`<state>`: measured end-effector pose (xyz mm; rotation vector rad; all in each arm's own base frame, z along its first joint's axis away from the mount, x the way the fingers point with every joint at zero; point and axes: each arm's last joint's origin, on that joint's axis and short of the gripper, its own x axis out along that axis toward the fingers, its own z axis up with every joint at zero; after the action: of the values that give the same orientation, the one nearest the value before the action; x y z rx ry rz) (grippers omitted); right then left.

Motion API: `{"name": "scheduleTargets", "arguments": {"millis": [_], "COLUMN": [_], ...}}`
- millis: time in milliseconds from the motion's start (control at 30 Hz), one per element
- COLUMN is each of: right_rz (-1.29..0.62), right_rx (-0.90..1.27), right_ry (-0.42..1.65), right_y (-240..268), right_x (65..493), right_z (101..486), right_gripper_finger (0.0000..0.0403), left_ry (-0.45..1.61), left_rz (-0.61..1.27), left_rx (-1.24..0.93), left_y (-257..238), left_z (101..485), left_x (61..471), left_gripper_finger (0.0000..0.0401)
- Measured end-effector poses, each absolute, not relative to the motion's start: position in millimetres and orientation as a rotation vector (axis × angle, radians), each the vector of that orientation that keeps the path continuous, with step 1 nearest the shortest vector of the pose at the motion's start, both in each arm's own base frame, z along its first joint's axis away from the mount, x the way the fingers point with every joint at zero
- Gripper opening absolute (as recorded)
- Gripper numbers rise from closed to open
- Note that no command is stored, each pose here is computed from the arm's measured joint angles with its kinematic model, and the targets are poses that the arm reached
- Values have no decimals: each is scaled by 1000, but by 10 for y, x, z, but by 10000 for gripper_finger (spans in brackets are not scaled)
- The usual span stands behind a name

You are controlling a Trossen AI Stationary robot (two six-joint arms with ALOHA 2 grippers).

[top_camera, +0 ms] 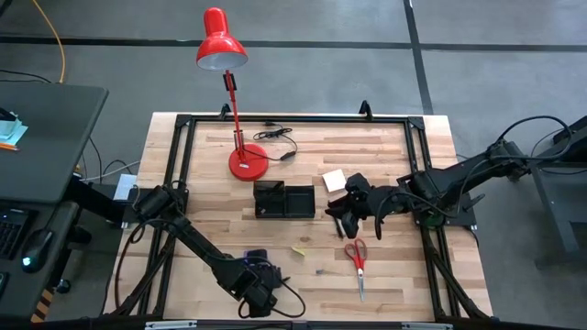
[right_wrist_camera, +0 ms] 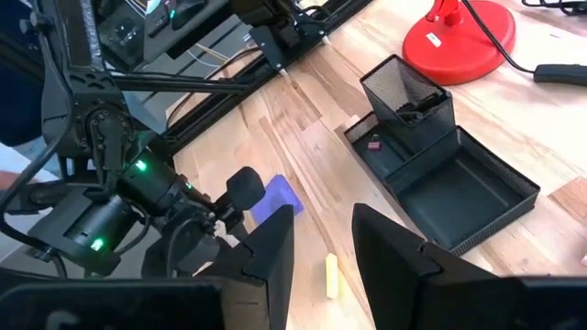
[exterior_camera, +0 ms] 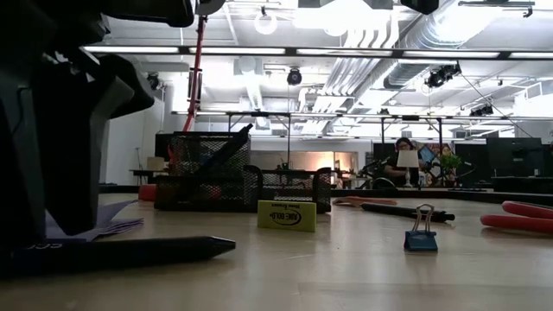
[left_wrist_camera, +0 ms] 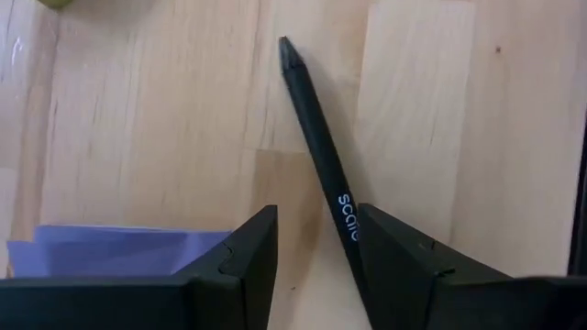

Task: Pick and place office supplies into organizer
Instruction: Put the pen into the desk organizer

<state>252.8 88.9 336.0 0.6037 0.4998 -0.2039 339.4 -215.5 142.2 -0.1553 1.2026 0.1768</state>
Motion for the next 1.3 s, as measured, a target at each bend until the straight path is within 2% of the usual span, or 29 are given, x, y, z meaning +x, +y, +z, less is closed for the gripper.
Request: {"name": "scheduleTargets", "arguments": {"millis": [633, 1067, 1300], "right_rz": [-208, -206, -206], "right_rx": [601, 604, 605], "right_ry": [503, 496, 496], "right_y": [886, 888, 888], "right_x": [2526, 2530, 2530], "right_z": [3356, 3360, 3361], "right_gripper_finger": [107, 107, 107], "left_ry": [1258, 1280, 1286], "left_rz": [189, 162, 154], "left_rx": [-161, -185, -190], "left_y": [-2137, -2149, -2152], "left_z": [1409, 1409, 1410], "left_x": [3351, 3349, 3349], "left_gripper_finger": [134, 41, 23]}}
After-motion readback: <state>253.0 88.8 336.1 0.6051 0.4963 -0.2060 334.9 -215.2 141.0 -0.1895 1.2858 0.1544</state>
